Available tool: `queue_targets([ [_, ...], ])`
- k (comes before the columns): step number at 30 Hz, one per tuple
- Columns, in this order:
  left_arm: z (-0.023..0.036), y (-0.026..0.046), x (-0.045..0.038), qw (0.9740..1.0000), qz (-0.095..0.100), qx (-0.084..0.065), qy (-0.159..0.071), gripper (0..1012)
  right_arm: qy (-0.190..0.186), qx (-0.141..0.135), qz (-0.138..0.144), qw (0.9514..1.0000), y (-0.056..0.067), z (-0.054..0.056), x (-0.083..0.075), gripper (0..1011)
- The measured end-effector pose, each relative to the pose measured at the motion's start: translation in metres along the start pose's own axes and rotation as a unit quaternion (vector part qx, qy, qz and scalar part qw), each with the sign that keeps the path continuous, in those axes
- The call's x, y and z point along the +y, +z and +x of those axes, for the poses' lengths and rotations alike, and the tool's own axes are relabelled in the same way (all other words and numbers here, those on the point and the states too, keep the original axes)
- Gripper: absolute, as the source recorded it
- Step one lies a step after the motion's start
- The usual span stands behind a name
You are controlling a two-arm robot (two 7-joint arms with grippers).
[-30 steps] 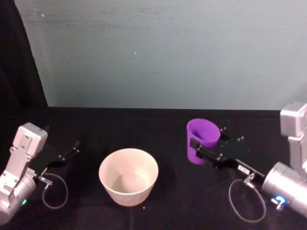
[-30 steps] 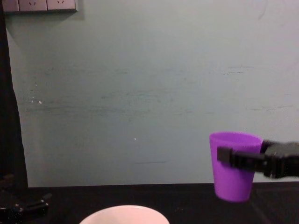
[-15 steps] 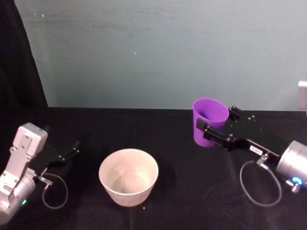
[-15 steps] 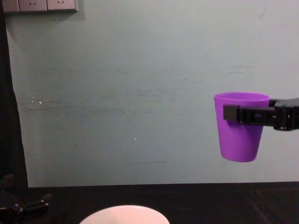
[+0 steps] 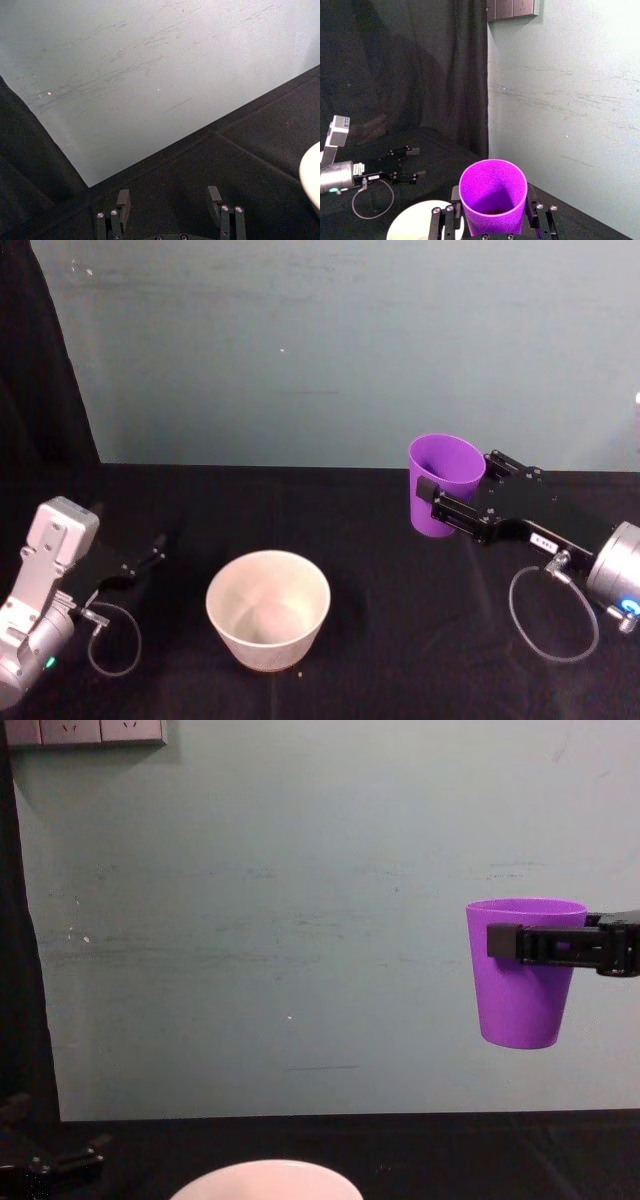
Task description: Pick up the cup and pour the mung beans from the cup into the bowl.
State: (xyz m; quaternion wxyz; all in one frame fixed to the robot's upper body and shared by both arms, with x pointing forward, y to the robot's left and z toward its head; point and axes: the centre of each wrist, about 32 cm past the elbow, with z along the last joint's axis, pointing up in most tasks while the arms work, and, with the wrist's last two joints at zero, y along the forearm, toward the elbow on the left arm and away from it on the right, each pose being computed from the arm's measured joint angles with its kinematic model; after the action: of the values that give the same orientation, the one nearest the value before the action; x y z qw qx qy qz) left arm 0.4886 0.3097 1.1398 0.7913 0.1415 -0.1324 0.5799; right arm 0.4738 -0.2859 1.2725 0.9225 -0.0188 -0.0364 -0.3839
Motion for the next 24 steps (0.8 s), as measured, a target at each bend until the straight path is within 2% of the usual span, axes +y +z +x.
queue_targets([
  [24, 0.0, 0.0, 0.0, 1.0, 0.0, 0.0, 0.0, 1003, 0.0, 0.0, 0.001, 1.0, -0.0004, -0.0005, 0.0004, 739],
])
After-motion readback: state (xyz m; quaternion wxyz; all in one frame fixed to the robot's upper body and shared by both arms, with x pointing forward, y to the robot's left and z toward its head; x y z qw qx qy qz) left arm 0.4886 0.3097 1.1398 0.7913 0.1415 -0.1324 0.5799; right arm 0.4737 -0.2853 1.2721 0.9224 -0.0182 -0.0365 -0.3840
